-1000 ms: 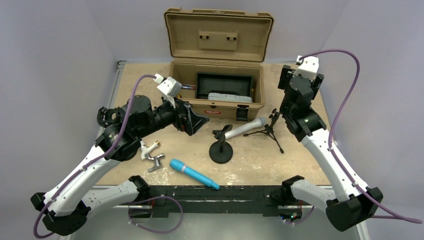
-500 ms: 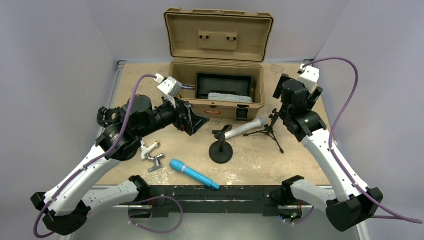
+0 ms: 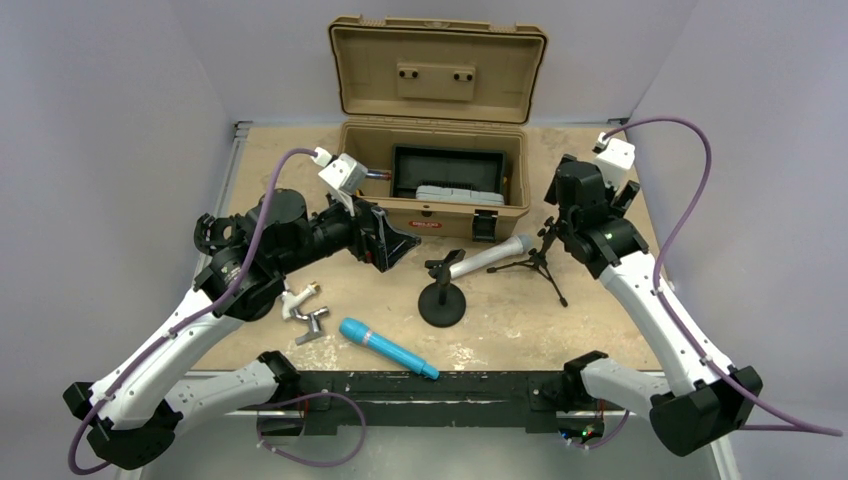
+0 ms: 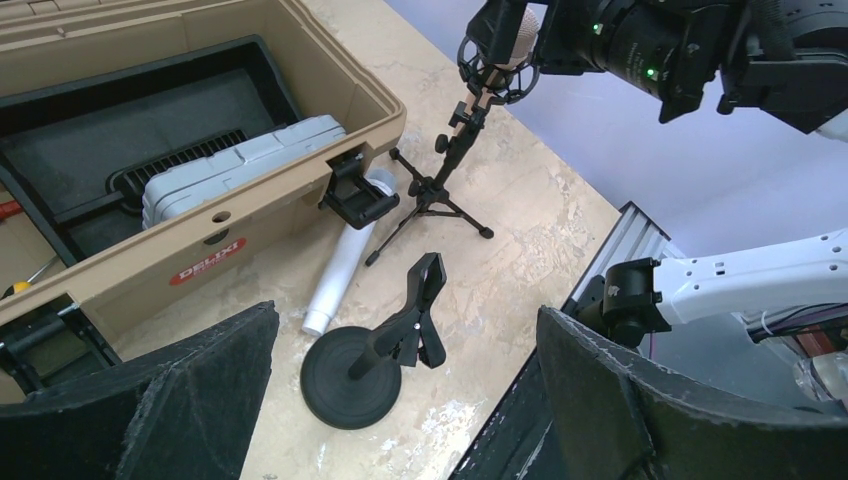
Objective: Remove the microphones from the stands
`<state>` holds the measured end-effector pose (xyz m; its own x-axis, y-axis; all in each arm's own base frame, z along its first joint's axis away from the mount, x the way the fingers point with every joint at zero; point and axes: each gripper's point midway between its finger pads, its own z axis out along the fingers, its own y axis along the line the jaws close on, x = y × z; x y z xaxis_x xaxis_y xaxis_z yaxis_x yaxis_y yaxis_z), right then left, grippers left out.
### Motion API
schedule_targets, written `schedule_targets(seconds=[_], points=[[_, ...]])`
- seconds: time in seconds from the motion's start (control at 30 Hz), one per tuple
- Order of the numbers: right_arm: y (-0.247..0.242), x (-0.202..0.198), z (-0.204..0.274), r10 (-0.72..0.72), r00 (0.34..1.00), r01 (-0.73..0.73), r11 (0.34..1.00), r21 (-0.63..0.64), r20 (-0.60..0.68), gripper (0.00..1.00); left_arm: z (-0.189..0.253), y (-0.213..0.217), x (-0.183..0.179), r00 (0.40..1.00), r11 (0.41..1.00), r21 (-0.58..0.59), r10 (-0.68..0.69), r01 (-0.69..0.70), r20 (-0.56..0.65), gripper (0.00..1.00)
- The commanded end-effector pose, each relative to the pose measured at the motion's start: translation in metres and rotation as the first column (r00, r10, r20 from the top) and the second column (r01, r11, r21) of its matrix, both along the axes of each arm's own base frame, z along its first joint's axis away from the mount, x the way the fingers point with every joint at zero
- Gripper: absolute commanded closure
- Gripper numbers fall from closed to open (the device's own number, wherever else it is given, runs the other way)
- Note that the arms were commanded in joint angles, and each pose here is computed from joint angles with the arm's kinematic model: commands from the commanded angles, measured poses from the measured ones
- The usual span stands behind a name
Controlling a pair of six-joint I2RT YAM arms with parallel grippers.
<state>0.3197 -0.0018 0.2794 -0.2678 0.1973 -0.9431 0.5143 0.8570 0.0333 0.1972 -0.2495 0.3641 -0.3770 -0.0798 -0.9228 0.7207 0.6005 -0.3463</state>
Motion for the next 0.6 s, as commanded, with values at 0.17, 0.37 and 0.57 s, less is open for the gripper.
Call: schedule_targets(seconds=[0.17, 0.37, 0.57], points=[[-0.022, 0.001, 0.009, -0.141, 0.99, 0.143, 0.985, -0.095, 0.029, 0.16, 0.01, -0.002, 0.0, 1.0, 1.0, -0.027, -0.012, 0.013, 0.025, 0.02], [-0.019, 0.007, -0.001, -0.13, 0.991, 0.129, 0.985, -0.114, -0.003, 0.22, 0.009, -0.002, 0.0, 1.0, 1.0, -0.024, -0.011, 0.012, 0.024, 0.02], [-0.01, 0.014, -0.006, -0.069, 0.997, 0.065, 0.992, -0.112, -0.025, 0.36, 0.007, -0.004, 0.001, 1.0, 1.0, -0.022, -0.016, 0.016, 0.017, 0.02]])
